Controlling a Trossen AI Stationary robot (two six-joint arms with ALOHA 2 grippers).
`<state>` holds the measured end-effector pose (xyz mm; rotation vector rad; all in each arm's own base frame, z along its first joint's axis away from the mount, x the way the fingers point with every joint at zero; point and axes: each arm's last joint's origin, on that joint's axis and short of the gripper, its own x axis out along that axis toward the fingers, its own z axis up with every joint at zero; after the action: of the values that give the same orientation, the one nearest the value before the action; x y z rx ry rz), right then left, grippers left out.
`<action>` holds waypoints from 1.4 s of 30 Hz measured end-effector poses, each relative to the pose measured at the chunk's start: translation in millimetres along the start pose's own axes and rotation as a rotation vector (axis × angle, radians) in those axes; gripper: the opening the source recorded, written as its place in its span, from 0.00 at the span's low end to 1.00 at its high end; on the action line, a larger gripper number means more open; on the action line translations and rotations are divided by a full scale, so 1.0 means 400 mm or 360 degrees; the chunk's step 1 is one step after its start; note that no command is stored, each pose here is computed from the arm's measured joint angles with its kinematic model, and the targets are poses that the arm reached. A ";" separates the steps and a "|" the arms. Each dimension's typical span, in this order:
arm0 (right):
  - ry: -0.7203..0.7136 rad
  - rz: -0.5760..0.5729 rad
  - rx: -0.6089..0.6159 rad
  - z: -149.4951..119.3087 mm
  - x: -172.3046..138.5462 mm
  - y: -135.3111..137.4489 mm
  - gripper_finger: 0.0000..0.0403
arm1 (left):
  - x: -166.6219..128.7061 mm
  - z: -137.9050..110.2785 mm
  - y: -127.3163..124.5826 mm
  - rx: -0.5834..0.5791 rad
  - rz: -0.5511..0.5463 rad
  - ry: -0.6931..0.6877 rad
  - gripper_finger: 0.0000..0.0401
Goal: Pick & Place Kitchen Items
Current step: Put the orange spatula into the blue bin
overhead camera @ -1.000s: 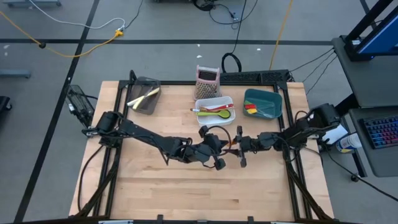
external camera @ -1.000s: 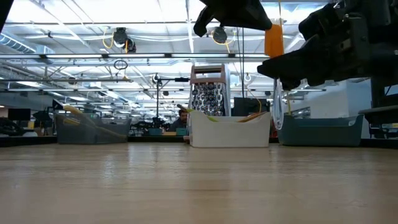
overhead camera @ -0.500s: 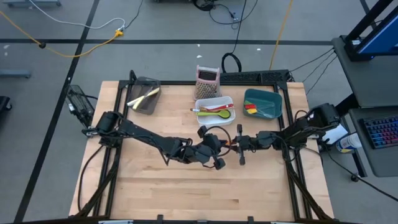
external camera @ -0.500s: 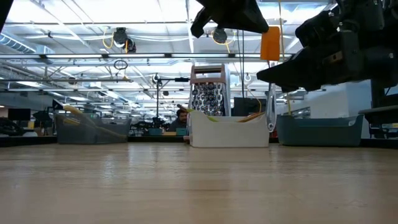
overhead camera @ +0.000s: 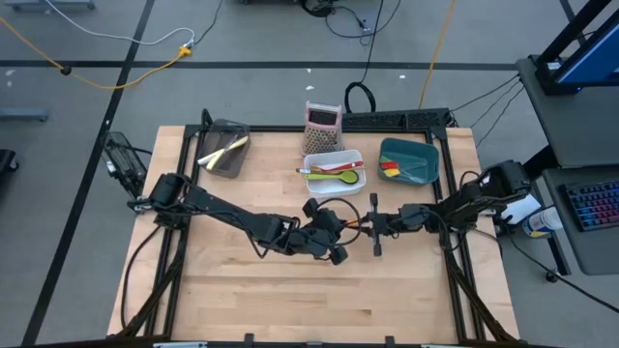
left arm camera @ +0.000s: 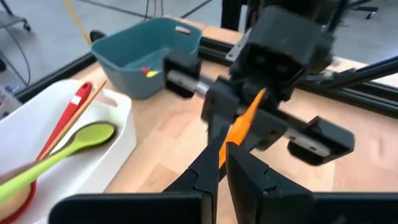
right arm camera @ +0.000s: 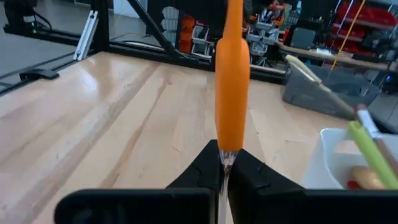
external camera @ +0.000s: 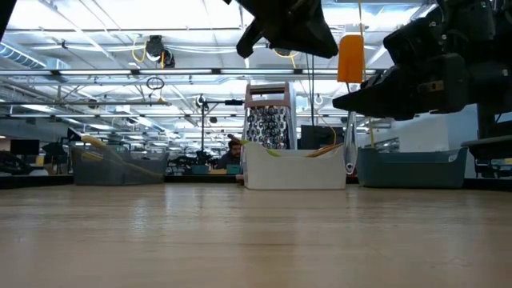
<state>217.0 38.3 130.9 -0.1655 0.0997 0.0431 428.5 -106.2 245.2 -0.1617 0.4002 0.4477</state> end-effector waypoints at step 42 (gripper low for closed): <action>0.0946 -0.1873 -0.0494 -0.079 -0.208 -0.139 0.01 | 0.013 -0.007 0.025 -0.0045 0.0070 0.0076 0.09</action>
<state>134.0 -24.8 117.4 -0.5231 0.5753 -1.1760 427.3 -96.1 239.9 -0.1914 0.4451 0.4936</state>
